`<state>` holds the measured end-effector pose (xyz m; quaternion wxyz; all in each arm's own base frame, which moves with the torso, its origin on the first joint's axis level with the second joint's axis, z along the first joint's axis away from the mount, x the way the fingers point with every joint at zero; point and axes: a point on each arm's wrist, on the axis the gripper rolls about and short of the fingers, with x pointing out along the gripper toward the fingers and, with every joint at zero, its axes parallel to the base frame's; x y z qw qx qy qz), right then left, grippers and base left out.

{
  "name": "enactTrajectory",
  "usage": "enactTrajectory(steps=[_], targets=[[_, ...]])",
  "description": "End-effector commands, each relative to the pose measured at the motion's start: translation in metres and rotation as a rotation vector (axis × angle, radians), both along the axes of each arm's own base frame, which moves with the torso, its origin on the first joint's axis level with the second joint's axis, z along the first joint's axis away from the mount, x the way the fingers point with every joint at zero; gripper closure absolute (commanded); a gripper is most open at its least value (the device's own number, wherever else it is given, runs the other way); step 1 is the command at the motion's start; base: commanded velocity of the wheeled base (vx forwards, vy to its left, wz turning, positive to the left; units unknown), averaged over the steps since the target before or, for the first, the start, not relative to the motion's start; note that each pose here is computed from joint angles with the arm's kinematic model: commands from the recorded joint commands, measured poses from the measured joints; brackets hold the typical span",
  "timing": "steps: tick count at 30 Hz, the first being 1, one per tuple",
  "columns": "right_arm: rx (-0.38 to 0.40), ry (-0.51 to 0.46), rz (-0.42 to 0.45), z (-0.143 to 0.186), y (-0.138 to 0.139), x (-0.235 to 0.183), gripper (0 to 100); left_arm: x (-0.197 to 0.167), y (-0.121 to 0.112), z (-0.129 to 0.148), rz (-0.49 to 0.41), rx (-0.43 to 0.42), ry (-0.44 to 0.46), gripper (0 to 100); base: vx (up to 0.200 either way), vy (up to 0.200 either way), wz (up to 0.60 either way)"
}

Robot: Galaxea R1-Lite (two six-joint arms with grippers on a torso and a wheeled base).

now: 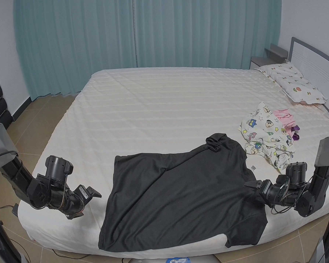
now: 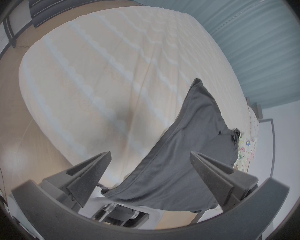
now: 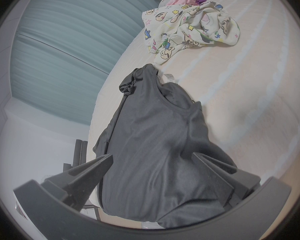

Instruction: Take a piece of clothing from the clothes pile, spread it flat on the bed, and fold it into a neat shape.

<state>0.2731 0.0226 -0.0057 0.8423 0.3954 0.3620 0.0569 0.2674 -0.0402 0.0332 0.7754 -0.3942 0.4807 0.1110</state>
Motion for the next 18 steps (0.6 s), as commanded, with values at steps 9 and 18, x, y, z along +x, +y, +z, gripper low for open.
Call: enactTrajectory(steps=[9,18], targets=[[-0.002,0.002,0.008,0.000,0.002,-0.002,0,0.032,-0.006,0.016,0.030,-0.024,-0.102,0,0.000,0.000,0.00],[-0.001,-0.038,0.023,0.002,0.006,-0.006,0,0.113,-0.016,0.003,0.043,0.033,-0.210,0,0.000,0.000,0.00]])
